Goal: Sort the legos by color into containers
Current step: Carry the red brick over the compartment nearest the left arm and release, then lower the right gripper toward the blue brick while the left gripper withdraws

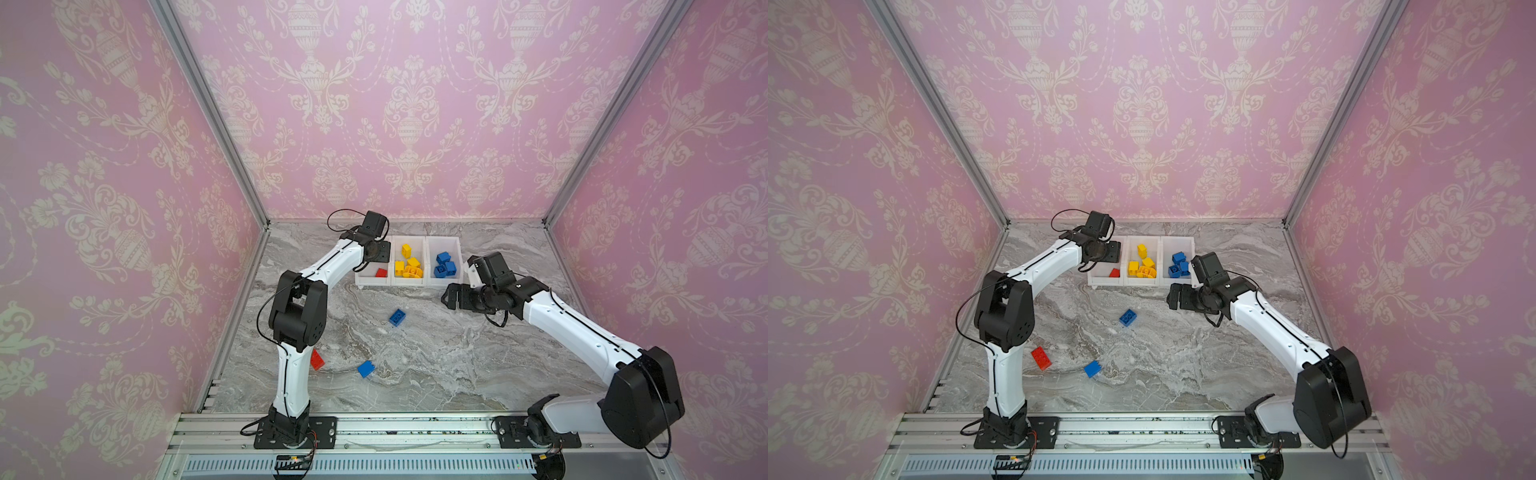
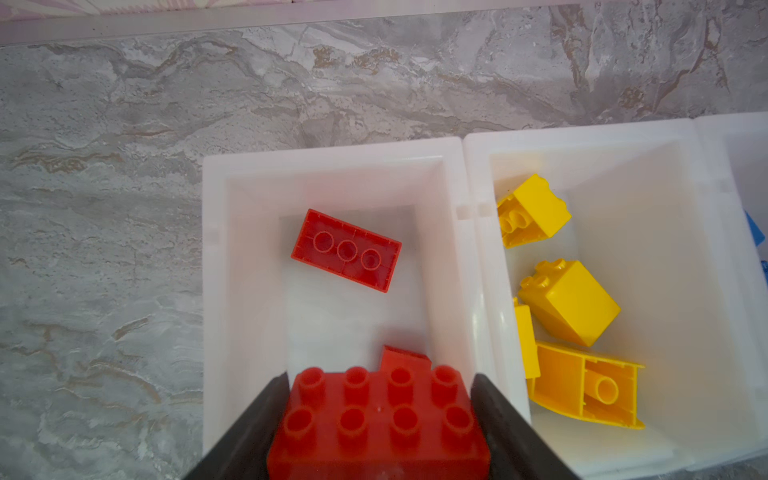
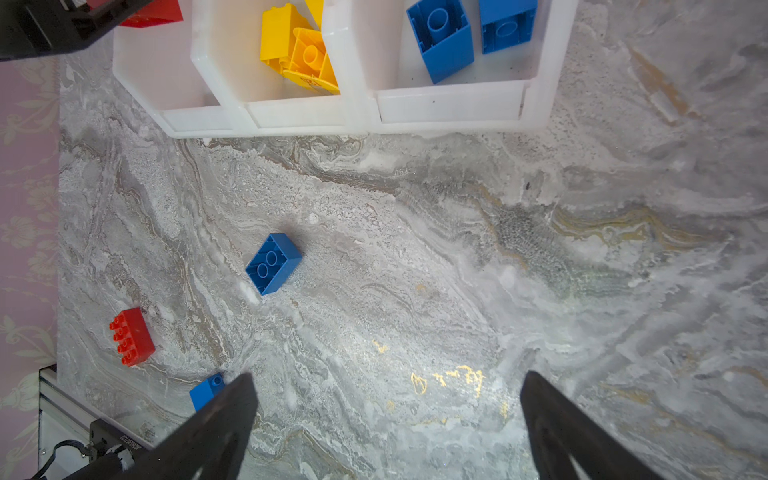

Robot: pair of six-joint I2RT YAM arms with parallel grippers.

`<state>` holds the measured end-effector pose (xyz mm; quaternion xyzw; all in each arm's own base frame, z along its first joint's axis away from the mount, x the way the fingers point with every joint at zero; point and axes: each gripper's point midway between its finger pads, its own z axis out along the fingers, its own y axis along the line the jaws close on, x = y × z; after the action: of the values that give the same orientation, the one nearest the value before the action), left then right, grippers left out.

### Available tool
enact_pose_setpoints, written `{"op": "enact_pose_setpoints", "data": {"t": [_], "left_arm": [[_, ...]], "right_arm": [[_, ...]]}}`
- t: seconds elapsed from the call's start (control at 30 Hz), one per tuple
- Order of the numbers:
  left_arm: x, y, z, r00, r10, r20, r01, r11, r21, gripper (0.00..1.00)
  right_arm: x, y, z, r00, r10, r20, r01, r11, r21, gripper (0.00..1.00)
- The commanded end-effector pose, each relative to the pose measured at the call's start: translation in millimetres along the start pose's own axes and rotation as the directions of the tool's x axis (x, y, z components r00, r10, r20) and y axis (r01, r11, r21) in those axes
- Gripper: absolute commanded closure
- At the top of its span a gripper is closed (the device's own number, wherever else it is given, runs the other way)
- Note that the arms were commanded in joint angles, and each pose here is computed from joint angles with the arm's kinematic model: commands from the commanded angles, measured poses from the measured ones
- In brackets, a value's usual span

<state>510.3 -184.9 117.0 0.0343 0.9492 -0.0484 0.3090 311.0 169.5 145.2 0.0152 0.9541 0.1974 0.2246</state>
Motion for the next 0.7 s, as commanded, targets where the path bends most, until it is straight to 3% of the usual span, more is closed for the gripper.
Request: {"op": "enact_pose_setpoints", "data": {"t": [0.0, 0.43, 0.67], "left_arm": [[-7.2, 3.6, 0.3, 1.000, 0.018, 0.015, -0.018, 1.000, -0.024, 0.26], [-11.5, 1.5, -19.7, 0.998, 0.007, 0.056, -0.006, 1.000, -0.007, 0.21], [-8.5, -4.6, -44.9, 0.994, -0.022, 0.110, 0.015, 0.998, 0.061, 0.18]], "right_arm": [[2.1, -0.5, -5.9, 1.000, 0.011, 0.010, -0.011, 1.000, 0.003, 0.00], [1.6, 1.1, -2.8, 1.000, 0.015, 0.008, -0.015, 1.000, -0.004, 0.00], [5.6, 12.5, 3.8, 1.000, 0.013, -0.003, -0.013, 1.000, -0.002, 0.00]]}}
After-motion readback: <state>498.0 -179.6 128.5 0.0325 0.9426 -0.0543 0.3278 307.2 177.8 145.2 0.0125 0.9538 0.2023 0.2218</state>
